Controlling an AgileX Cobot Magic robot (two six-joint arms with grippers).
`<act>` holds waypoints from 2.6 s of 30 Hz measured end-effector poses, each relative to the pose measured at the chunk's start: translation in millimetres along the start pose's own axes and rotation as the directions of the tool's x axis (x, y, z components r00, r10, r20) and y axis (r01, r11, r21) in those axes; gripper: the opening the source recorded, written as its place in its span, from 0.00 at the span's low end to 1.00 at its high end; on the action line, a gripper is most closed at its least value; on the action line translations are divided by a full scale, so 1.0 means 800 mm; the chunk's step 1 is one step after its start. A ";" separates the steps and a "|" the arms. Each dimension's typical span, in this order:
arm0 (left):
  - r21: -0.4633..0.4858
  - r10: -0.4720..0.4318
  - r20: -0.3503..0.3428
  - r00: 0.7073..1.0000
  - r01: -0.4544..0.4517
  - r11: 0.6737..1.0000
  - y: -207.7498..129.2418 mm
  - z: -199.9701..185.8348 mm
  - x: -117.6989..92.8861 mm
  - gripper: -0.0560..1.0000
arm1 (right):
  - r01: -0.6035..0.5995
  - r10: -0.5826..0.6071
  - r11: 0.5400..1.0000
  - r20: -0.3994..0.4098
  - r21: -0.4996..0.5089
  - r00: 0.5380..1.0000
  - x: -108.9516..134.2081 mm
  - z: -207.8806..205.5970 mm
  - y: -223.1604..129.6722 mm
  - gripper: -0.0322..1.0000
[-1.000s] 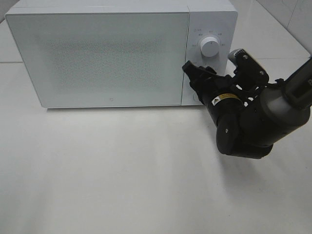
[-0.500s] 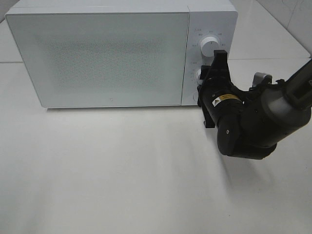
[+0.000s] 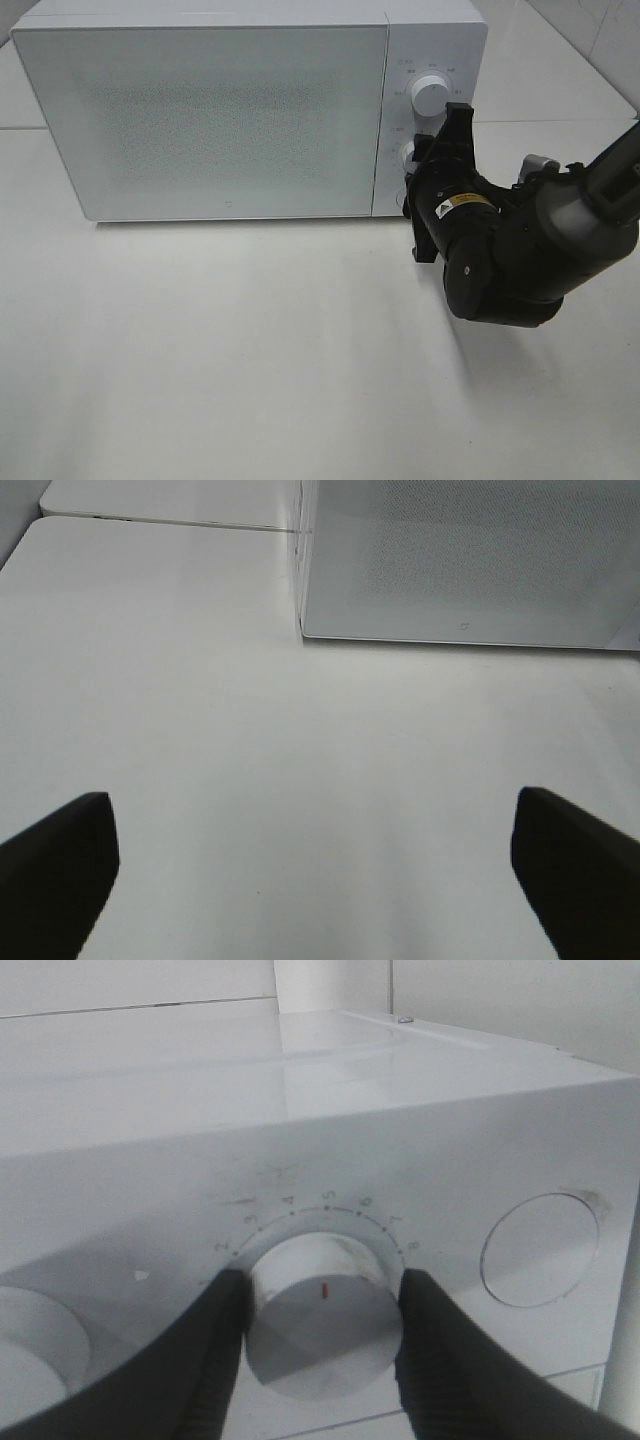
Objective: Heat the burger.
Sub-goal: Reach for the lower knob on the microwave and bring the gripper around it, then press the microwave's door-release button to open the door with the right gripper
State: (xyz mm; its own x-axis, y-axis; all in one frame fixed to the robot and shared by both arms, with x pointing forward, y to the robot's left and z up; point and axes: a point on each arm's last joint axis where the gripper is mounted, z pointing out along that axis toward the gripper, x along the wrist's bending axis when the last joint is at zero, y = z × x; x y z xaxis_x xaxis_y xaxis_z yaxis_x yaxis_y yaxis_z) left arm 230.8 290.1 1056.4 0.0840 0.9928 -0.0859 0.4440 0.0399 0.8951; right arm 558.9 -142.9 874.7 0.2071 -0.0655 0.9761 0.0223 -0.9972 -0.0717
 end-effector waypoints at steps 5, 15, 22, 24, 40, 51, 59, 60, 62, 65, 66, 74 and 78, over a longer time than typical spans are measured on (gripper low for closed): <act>0.000 0.000 0.000 1.000 0.000 1.000 0.000 0.000 0.000 0.99 | 0.013 -0.013 1.000 0.000 -0.003 1.000 0.000 0.000 0.000 0.46; 0.000 0.000 0.000 1.000 0.000 1.000 0.000 0.000 0.000 0.99 | 0.064 -0.064 0.998 0.003 -0.025 0.998 0.000 0.000 0.002 0.46; 0.000 0.000 0.000 1.000 0.000 1.000 0.000 0.000 0.000 0.99 | 0.065 -0.065 0.997 0.007 -0.044 0.998 0.000 0.000 0.002 0.46; 0.000 0.000 0.000 1.000 0.000 1.000 0.000 0.000 0.000 0.99 | 0.062 -0.062 0.997 0.006 -0.049 0.998 0.001 0.000 0.002 0.48; 0.000 0.000 0.000 1.000 0.000 1.000 0.000 0.000 0.000 0.99 | 0.130 -0.130 0.991 0.040 -0.007 0.991 -0.017 -0.022 0.002 0.76; 0.000 0.000 0.000 1.000 0.000 1.000 0.000 0.000 0.000 0.99 | 0.381 -0.386 0.920 0.044 0.087 0.922 -0.009 -0.071 0.012 0.76; 0.000 0.000 0.000 1.000 0.000 1.000 0.000 0.000 0.000 0.99 | 0.694 -0.705 0.692 -0.020 0.199 0.708 0.027 -0.091 0.018 0.76; 0.000 0.000 0.000 1.000 0.000 1.000 0.000 0.000 0.000 0.99 | 0.733 -0.749 0.640 -0.023 0.228 0.662 0.031 -0.093 0.019 0.76; 0.000 0.000 0.000 1.000 0.000 1.000 0.000 0.000 0.000 0.99 | 0.786 -0.820 0.541 -0.018 0.300 0.572 0.035 -0.097 0.025 0.76; 0.000 0.000 0.000 1.000 0.000 1.000 0.000 0.000 0.000 0.99 | 0.825 -0.885 0.422 -0.025 0.377 0.464 0.041 -0.102 0.034 0.76; 0.000 0.000 0.000 1.000 0.000 1.000 0.000 0.000 0.000 0.99 | 0.838 -0.919 0.340 -0.040 0.426 0.393 0.044 -0.106 0.040 0.76; 0.000 0.000 0.000 1.000 0.000 1.000 0.000 0.000 0.000 0.99 | 0.817 -0.970 0.080 -0.145 0.571 0.197 0.056 -0.134 0.048 0.76; 0.000 0.000 0.000 1.000 0.000 1.000 0.000 0.000 0.000 0.99 | 0.790 -0.971 -0.012 -0.195 0.613 0.137 0.061 -0.148 0.050 0.76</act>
State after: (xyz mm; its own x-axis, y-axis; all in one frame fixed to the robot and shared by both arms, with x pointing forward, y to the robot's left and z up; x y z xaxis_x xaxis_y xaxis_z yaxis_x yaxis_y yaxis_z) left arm 230.8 290.1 1056.4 0.0840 0.9928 -0.0859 0.4440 0.0399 0.8951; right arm 454.0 -190.0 943.9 -0.1841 0.9522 0.2437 0.7631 -0.0178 0.6460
